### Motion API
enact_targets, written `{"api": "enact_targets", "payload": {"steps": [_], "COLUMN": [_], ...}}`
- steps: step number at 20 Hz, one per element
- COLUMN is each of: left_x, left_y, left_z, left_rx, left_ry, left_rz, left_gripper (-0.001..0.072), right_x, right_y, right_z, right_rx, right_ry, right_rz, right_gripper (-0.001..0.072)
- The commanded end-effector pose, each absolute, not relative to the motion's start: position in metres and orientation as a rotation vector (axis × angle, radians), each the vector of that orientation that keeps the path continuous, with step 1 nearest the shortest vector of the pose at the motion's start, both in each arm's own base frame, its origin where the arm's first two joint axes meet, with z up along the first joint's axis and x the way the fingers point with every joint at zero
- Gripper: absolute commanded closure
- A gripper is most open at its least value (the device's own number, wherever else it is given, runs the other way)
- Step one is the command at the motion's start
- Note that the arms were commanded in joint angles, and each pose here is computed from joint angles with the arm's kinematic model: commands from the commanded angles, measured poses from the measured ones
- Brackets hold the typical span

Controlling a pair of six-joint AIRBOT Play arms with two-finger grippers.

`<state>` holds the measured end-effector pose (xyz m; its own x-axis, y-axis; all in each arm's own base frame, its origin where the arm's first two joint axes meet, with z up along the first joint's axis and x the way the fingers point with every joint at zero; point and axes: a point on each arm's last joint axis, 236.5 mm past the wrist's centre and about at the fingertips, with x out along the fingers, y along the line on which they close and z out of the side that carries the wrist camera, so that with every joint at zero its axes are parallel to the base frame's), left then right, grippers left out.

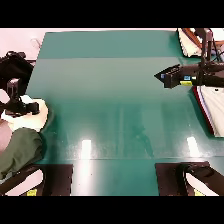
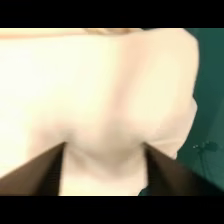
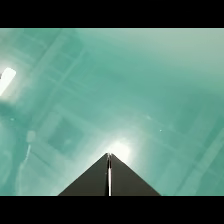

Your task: Fold the shirts.

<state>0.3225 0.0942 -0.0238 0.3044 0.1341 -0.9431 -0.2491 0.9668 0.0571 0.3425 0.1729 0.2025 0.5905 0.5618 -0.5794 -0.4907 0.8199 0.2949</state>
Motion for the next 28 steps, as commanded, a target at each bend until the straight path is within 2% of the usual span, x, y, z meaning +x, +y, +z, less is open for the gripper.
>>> {"api": "enact_targets", "payload": {"steps": [1,2,4,7,10,13,16,21,23,25,28], "left_x": [0.323,0.327,0.343,0.368,0.366,0.352,0.338,0.321,0.316,0.32,0.358], "left_y": [0.097,0.098,0.099,0.071,-0.003,-0.091,-0.177,-0.335,-0.393,-0.42,-0.381], "left_z": [-0.028,-0.015,0.036,0.171,0.287,0.347,0.335,0.238,0.198,0.174,0.168], "left_rx": [-0.152,-0.153,-0.149,-0.069,-0.001,0.045,0.103,0.251,0.255,0.167,0.114], "left_ry": [1.241,1.227,1.138,0.847,0.615,0.462,0.48,0.653,0.686,0.736,0.79], "left_rz": [0.293,0.296,0.293,0.207,0.017,-0.227,-0.449,-0.762,-0.877,-0.919,-0.821], "left_gripper": [0.0621,0.0685,0.0686,0.0688,0.0688,0.0689,0.069,0.0685,0.0681,0.0261,0.026], "right_x": [0.347,0.349,0.351,0.353,0.352,0.349,0.355,0.364,0.365,0.364,0.363], "right_y": [0.172,0.172,0.171,0.165,0.159,0.164,0.17,0.177,0.18,0.182,0.182], "right_z": [0.207,0.21,0.22,0.251,0.293,0.331,0.364,0.387,0.384,0.378,0.377], "right_rx": [0.113,0.115,0.121,0.134,0.202,0.169,0.138,0.105,0.089,0.077,0.076], "right_ry": [0.685,0.672,0.632,0.512,0.399,0.367,0.341,0.338,0.371,0.404,0.407], "right_rz": [0.605,0.601,0.594,0.57,0.538,0.571,0.599,0.63,0.644,0.655,0.656], "right_gripper": [0.0695,0.0695,0.0695,0.0695,0.0695,0.0695,0.0695,0.0695,0.0695,0.0695,0.0695]}}
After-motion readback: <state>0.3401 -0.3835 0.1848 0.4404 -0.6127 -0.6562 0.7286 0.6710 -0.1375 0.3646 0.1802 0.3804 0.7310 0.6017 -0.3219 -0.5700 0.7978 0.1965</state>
